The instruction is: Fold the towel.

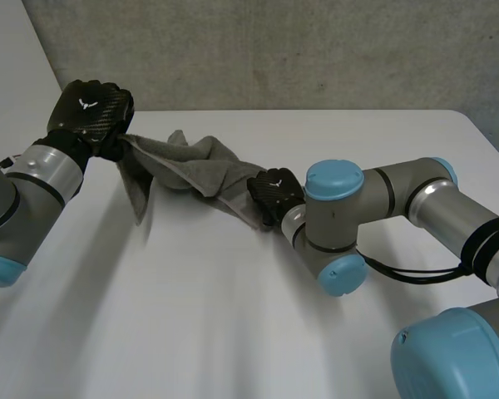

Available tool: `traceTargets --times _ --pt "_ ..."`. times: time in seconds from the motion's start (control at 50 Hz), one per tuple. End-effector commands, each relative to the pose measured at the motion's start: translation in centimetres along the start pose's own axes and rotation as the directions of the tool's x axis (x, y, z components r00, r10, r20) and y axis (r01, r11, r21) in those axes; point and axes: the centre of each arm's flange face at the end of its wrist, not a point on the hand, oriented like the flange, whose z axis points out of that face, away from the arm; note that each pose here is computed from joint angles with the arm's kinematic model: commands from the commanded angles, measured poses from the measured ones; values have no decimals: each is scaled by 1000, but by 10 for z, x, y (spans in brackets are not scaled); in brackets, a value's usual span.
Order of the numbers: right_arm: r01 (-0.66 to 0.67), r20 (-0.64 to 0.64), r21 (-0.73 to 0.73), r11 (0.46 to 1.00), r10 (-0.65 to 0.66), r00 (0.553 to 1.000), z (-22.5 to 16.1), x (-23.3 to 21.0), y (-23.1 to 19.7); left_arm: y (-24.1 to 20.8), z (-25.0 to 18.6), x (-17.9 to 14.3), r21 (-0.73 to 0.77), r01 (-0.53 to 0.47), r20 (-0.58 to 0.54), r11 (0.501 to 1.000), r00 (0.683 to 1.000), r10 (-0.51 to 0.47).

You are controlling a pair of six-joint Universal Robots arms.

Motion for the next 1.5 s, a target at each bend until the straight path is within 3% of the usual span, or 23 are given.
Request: traceTargets --times 0.02,0.26,0.36,0.5,0.52,0.58,0.62,0.68,0.8,0.9,1.06,1.14,1.2,1.34,1.46,1.5 --pt "1 8 -3 1000 -1 1000 0 -4 2 0 -1 3 2 1 -5 1000 1000 -1" --pt "-11 14 20 1000 10 1000 3 -9 -2 1 0 2 2 1 -5 1000 1000 -1" --pt "-97 13 64 993 96 995 1 -4 -23 1 2 -2 5 -1 7 1000 1000 1" --pt "-259 24 252 932 262 965 -39 40 -137 0 6 -12 10 -7 32 1000 999 7" --pt "-262 14 298 918 270 963 -53 58 -162 0 7 -15 11 -9 40 1000 999 8" --pt "-252 -5 340 906 270 963 -69 78 -185 -3 7 -17 19 -11 47 1000 999 10" --pt "-221 -67 400 889 269 961 -101 117 -217 -4 7 -18 22 -12 50 1000 999 11" --pt "-186 -136 416 890 263 955 -132 151 -232 -5 5 -17 15 -9 48 1000 999 8" --pt "-129 -209 314 941 201 957 -174 185 -217 -25 -4 -19 55 3 54 998 999 -6" --pt "-98 -179 234 967 142 973 -189 176 -196 -59 -26 -19 81 43 45 996 998 -47" --pt "-17 -173 229 973 58 983 -214 159 -198 -82 -40 -16 124 37 2 992 999 -38" --pt "15 -178 203 979 22 984 -210 159 -192 -72 -35 -13 100 42 -12 994 999 -41" --pt "66 -194 167 984 -33 980 -202 162 -185 -38 -20 -11 14 63 -25 998 998 -63" --pt "106 -208 40 994 -96 973 -141 169 -144 31 24 -9 -120 55 -50 991 997 -61" --pt "142 -228 136 981 -108 968 -93 160 -151 29 65 -18 -34 -37 -29 999 999 36" --pt "178 -301 282 943 -89 949 -79 170 -185 -11 92 -34 105 -80 50 991 996 75"
